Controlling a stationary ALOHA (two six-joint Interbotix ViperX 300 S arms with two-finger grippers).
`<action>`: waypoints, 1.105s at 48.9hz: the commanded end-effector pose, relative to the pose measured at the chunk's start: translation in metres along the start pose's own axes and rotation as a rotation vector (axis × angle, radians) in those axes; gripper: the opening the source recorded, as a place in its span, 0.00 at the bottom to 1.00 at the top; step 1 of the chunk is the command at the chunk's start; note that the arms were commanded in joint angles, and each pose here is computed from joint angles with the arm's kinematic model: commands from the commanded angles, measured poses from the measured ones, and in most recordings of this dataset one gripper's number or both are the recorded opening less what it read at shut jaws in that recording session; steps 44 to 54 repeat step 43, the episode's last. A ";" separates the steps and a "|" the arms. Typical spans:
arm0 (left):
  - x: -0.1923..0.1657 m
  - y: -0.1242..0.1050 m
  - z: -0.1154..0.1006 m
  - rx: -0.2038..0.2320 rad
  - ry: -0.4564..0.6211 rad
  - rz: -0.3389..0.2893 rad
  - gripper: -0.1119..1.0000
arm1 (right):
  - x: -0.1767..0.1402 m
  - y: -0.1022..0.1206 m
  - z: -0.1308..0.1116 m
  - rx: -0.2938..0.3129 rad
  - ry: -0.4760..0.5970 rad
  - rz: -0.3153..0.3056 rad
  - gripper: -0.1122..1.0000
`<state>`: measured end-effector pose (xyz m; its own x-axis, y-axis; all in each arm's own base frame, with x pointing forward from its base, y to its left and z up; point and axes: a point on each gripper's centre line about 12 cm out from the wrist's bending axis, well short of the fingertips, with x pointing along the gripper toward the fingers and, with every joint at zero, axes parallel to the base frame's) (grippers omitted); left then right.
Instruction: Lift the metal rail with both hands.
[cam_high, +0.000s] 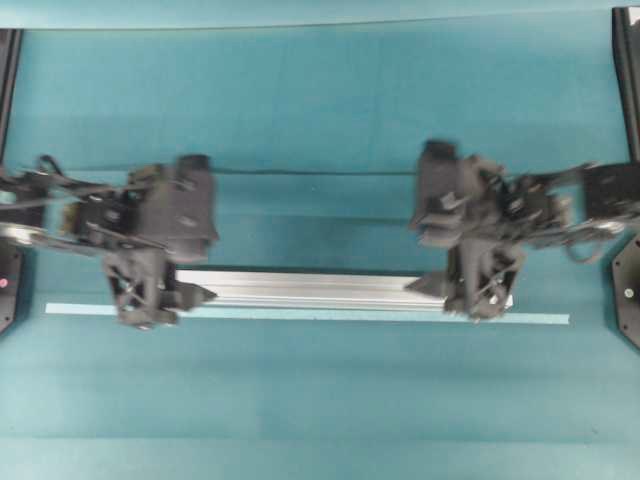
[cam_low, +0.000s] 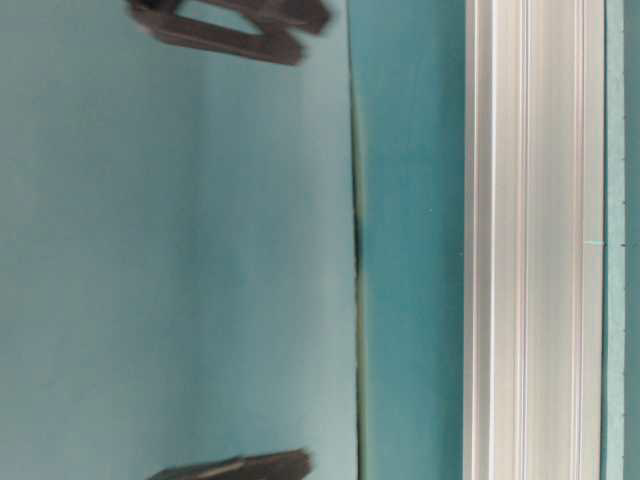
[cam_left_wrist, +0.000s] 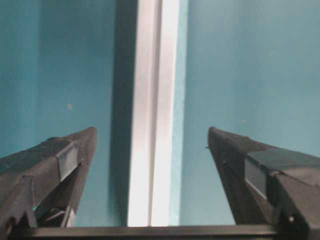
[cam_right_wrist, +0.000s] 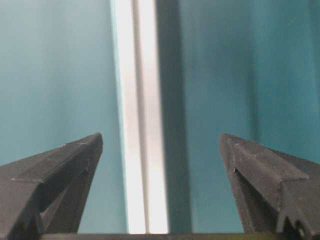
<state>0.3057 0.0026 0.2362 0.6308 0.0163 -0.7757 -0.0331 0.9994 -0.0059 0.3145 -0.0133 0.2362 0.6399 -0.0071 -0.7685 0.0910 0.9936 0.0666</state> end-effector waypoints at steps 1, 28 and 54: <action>-0.016 0.000 0.007 -0.001 -0.067 -0.003 0.99 | -0.013 0.000 0.006 -0.001 -0.066 0.002 0.94; -0.060 -0.002 0.031 -0.010 -0.355 -0.021 0.99 | -0.076 0.001 0.009 0.001 -0.409 0.020 0.94; -0.074 -0.003 0.041 -0.002 -0.487 -0.027 0.99 | -0.100 0.002 0.006 0.004 -0.521 0.029 0.94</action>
